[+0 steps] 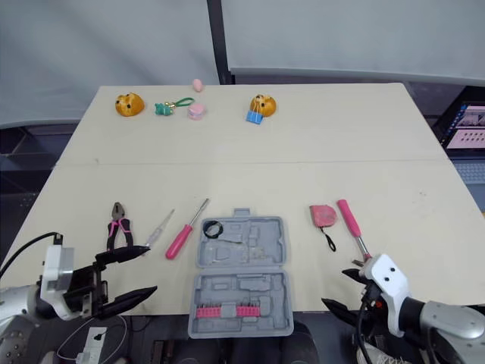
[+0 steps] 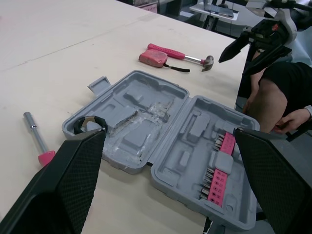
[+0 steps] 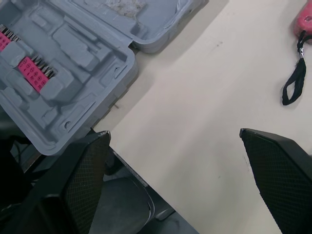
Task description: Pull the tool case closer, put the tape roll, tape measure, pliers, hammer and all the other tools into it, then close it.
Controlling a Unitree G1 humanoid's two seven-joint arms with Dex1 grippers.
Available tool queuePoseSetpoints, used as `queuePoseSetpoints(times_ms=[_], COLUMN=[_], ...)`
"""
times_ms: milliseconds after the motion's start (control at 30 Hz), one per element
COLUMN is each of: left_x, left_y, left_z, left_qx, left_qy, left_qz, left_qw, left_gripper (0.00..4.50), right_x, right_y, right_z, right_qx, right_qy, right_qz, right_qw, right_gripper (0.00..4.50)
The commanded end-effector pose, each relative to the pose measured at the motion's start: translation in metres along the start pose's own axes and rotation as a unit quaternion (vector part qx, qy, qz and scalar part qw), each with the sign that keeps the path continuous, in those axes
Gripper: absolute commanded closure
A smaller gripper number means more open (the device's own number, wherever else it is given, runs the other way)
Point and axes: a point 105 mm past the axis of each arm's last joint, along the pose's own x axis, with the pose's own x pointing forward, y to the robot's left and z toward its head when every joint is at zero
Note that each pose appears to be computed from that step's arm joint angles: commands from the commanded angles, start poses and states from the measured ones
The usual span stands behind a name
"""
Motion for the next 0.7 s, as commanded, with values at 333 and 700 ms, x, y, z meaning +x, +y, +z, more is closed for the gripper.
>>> queuePoseSetpoints(times_ms=[333,700], left_x=[0.014,0.024], left_y=[0.005,0.007], left_z=[0.004,0.003], left_qx=[0.033,0.038], left_qy=[-0.007,-0.014], left_qz=[0.008,-0.003], left_qw=[0.999,0.999], left_gripper=[0.0,0.0], right_x=[0.012,0.054], right_y=[-0.007,-0.025], right_z=[0.025,0.042], right_qx=[-0.002,0.065], right_qy=[-0.047,-0.06], right_qz=[-0.075,-0.175], right_qw=[0.996,0.981], right_gripper=[0.01,0.01])
